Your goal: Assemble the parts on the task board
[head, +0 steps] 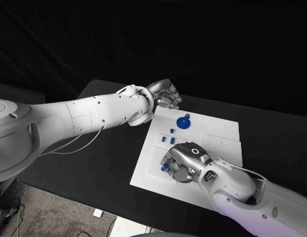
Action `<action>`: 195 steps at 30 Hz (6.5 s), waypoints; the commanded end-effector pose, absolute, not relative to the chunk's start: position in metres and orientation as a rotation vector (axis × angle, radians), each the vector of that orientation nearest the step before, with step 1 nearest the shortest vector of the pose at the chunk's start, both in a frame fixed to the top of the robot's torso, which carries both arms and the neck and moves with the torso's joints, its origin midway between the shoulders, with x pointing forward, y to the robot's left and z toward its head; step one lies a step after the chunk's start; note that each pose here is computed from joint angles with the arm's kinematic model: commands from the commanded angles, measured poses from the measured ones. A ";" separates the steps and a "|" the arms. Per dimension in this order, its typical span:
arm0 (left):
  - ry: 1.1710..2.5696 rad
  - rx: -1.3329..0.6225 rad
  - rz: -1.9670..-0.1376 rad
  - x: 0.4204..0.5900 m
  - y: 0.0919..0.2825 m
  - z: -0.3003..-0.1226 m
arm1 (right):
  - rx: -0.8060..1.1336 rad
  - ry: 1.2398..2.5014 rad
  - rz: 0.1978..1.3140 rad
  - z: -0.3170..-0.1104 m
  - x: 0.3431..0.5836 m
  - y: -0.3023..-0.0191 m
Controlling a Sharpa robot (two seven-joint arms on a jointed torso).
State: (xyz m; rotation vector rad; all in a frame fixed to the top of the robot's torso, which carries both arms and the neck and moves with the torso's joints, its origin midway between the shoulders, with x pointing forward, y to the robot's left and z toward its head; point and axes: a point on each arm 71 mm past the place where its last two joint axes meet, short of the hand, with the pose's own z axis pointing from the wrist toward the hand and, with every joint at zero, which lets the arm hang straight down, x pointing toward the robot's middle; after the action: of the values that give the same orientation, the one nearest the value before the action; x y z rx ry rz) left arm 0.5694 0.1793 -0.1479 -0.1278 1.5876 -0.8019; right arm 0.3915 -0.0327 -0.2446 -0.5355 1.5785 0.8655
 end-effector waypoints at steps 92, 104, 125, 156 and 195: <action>1.567 -0.262 -0.817 0.567 0.216 -0.150 | 0.354 2.173 0.624 -0.233 0.418 -0.231; 1.567 -0.297 -0.821 0.562 0.229 -0.153 | 0.460 2.262 0.452 -0.236 0.410 -0.253; 1.578 -0.303 -0.828 0.561 0.226 -0.154 | 0.434 2.339 0.427 -0.240 0.405 -0.239; 1.600 -0.306 -0.839 0.559 0.223 -0.155 | 0.373 2.382 0.409 -0.277 0.410 -0.188; 1.615 -0.319 -0.823 0.559 0.226 -0.157 | 0.478 2.361 0.501 -0.274 0.400 -0.179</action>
State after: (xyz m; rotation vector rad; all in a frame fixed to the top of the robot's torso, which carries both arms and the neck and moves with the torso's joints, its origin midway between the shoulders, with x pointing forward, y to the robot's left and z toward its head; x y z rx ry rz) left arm 0.5592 0.2278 -0.1566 -0.3171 1.6072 -0.8148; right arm 0.4018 -0.1760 -0.2719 0.4245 2.3525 0.5296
